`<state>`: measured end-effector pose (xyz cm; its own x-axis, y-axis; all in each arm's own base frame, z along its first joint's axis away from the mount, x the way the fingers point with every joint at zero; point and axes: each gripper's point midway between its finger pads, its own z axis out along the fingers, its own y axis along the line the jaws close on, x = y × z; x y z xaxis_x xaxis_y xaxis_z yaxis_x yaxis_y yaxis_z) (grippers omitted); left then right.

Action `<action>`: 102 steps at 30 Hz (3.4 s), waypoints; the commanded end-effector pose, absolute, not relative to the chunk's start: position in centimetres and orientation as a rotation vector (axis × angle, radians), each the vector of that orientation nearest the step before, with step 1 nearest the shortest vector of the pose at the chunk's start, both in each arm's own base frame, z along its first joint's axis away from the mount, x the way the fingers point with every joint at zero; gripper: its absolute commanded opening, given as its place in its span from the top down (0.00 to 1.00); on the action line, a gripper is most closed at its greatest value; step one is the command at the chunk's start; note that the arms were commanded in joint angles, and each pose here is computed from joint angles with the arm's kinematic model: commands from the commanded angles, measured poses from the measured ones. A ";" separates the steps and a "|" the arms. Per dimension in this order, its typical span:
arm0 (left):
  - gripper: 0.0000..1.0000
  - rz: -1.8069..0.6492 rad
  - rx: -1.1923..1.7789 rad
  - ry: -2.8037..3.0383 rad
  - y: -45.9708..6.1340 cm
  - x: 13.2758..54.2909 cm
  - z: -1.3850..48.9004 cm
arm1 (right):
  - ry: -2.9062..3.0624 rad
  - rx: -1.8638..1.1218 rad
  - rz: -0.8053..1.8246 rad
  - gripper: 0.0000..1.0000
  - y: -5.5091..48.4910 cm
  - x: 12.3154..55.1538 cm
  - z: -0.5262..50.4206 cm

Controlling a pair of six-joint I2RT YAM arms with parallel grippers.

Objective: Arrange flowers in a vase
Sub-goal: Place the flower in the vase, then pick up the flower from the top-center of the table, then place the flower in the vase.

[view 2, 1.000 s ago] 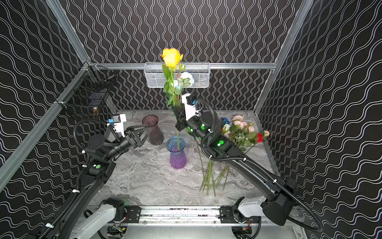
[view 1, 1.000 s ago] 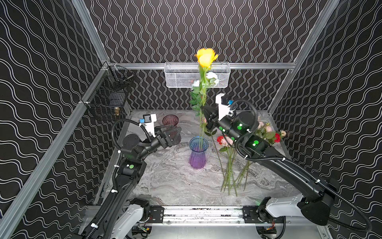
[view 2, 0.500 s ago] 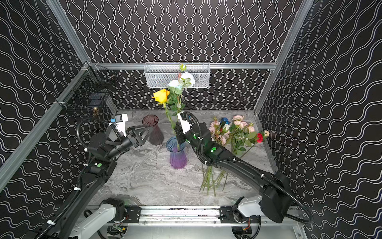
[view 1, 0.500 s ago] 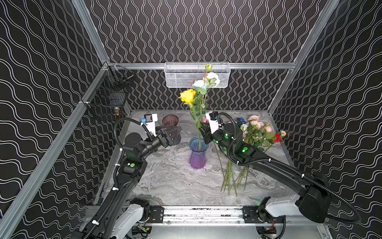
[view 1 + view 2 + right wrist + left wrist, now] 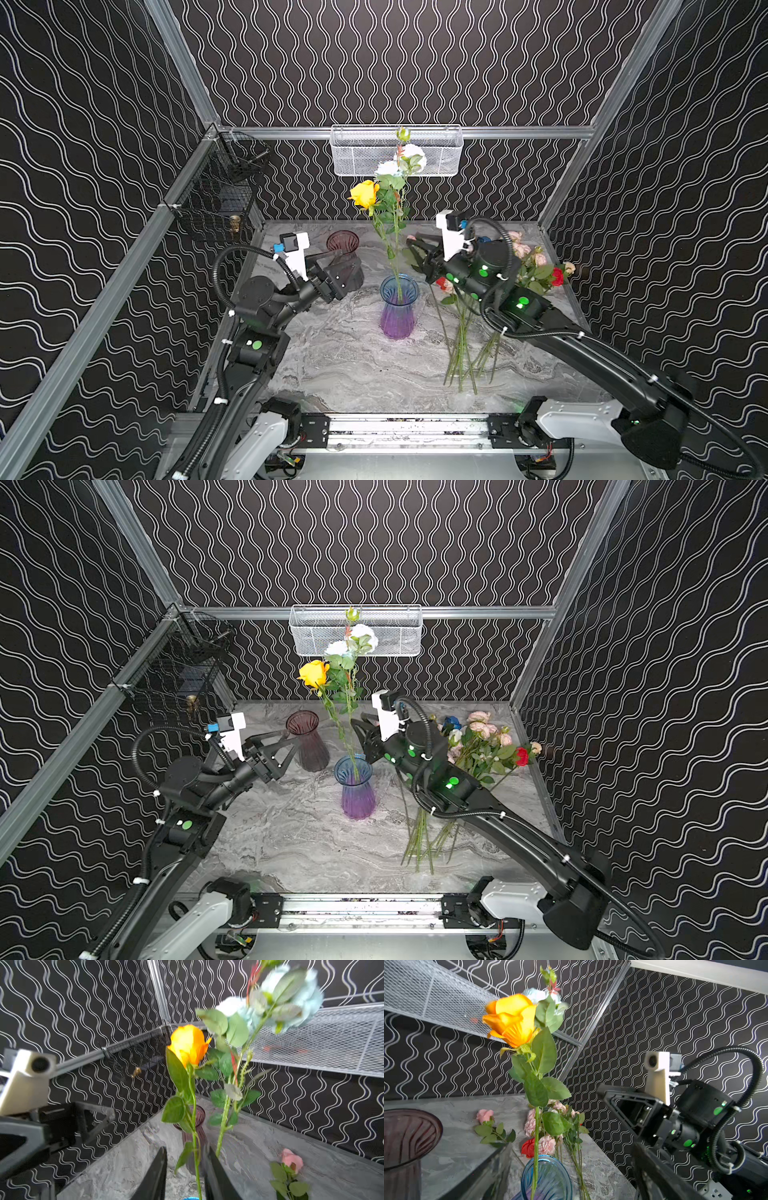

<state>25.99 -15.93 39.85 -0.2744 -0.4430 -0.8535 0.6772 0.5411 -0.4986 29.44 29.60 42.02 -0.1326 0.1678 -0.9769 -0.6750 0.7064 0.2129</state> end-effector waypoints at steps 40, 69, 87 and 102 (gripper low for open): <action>0.02 -0.838 -0.475 2.222 -9.8 22.1 17.5 | 2.705 -0.228 0.268 0.68 22.5 47.2 3.5; 0.01 -0.882 -0.255 2.123 -10.9 21.5 23.0 | 2.254 -0.121 0.691 0.98 23.7 40.5 18.3; 0.01 -1.417 -0.329 1.796 -14.7 23.3 24.2 | 1.345 -0.130 0.836 1.00 17.7 28.3 42.1; 0.01 -1.263 -0.116 1.774 -14.3 21.5 30.2 | 0.974 -0.167 0.781 0.98 22.3 29.2 54.7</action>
<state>21.69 -14.80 30.69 -0.5861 -0.5541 -0.5911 0.4130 0.4234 -0.8063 28.77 23.38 52.68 0.2009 0.4880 -0.8494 -0.7035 0.6753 0.2216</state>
